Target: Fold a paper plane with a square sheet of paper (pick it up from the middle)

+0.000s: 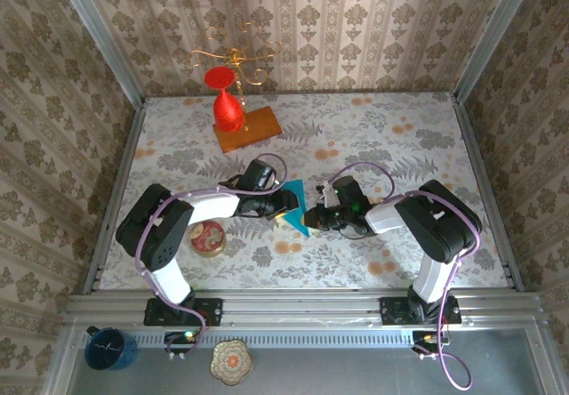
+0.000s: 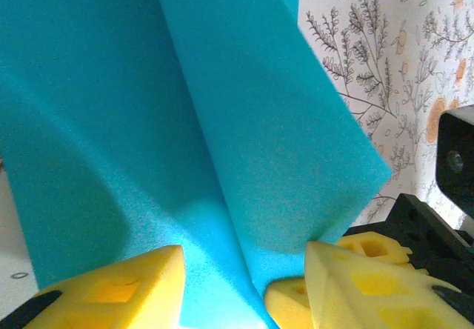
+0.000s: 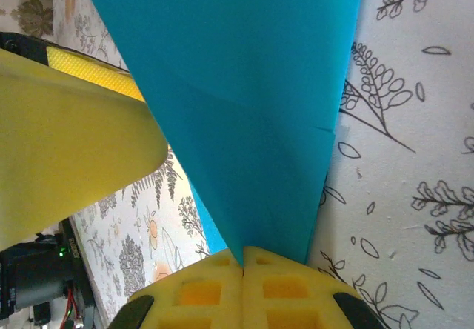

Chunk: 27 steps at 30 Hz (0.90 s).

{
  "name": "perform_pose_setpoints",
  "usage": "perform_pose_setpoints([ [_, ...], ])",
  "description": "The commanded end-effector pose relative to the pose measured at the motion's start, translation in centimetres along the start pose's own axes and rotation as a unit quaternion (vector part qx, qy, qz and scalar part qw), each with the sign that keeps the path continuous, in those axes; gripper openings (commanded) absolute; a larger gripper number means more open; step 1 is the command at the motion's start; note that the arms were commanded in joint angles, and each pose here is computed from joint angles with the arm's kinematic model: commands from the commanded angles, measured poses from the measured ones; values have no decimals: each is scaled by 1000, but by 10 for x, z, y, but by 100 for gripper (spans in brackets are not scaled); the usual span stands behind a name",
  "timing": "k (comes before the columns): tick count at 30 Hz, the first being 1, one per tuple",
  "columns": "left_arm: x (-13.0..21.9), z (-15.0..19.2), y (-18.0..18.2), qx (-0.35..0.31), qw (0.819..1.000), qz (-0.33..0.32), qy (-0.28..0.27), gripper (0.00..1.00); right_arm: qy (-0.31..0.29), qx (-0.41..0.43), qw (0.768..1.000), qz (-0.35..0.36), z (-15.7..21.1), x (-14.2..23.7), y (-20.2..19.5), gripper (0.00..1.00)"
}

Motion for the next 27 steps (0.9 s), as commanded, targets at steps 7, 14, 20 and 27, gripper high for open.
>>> perform_pose_setpoints([
  [7,-8,2,7,-8,999,-38,16,49,11,-24,1000,10,10,-2,-14,0],
  [14,-11,3,14,-5,997,-72,19,51,10,-25,999,17,12,-1,-16,1],
  [20,-12,12,36,0,987,-153,38,52,-3,-20,1000,20,8,5,-12,11],
  [27,-17,20,54,8,975,-212,63,52,-25,-13,999,35,5,18,-9,23],
])
Point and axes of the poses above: each hand's point on the last joint's axis, 136 mm out from that joint toward the fingers, its own x axis back along the fingers, its own y axis along the line the jaws close on, z = x × y, the point moved 2 cm from there along x, back along the fingers, and after that the axes turned 3 degrees about x, right-handed, at the moved point
